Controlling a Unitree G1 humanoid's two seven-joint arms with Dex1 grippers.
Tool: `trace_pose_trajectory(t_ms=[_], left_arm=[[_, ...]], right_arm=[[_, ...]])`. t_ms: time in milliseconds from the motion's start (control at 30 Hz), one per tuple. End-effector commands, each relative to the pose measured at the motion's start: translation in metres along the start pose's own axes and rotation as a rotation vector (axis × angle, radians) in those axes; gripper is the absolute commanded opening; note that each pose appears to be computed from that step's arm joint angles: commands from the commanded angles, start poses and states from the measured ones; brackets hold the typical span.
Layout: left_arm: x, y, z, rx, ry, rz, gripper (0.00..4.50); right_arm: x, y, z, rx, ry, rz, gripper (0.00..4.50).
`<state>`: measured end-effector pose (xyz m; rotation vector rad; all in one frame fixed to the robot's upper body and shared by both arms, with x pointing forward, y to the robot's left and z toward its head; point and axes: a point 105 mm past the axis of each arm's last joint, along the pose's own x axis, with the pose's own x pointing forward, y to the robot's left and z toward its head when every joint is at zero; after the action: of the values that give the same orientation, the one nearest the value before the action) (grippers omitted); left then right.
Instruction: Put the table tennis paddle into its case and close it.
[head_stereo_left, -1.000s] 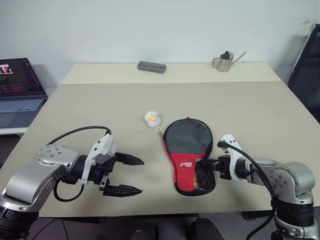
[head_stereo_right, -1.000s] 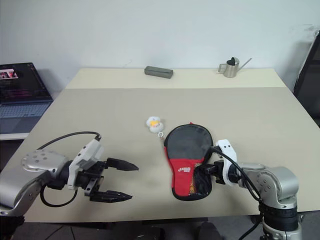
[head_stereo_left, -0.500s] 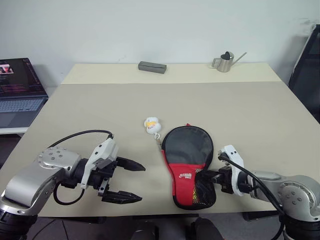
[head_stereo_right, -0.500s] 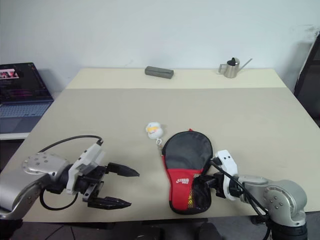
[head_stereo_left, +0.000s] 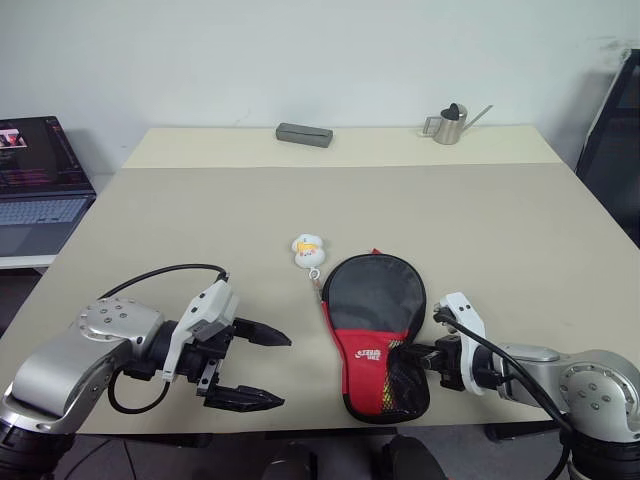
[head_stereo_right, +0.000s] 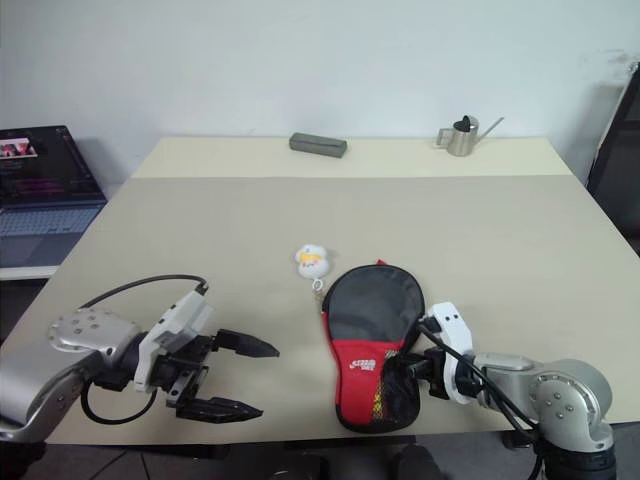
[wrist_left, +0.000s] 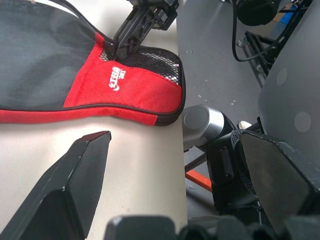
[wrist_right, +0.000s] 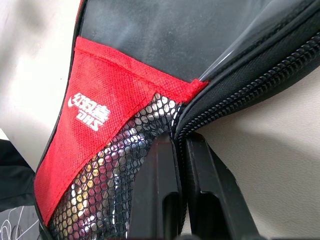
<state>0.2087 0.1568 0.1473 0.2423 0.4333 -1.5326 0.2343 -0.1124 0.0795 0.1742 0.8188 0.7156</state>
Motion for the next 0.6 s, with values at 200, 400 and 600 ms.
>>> trace_pose_trajectory(t_ms=[200,400,600], left_arm=[[0.002,0.002,0.001,0.032,-0.008,0.005,4.50],[0.004,0.005,0.000,0.038,-0.022,0.025,4.50],[0.007,0.009,0.001,0.045,-0.034,0.037,4.50]], right_arm=[[-0.006,-0.001,-0.014,0.057,0.035,-0.004,0.76],[-0.027,-0.018,0.006,0.092,-0.068,-0.072,2.70],[-0.045,-0.021,0.017,0.074,-0.098,-0.050,4.38]])
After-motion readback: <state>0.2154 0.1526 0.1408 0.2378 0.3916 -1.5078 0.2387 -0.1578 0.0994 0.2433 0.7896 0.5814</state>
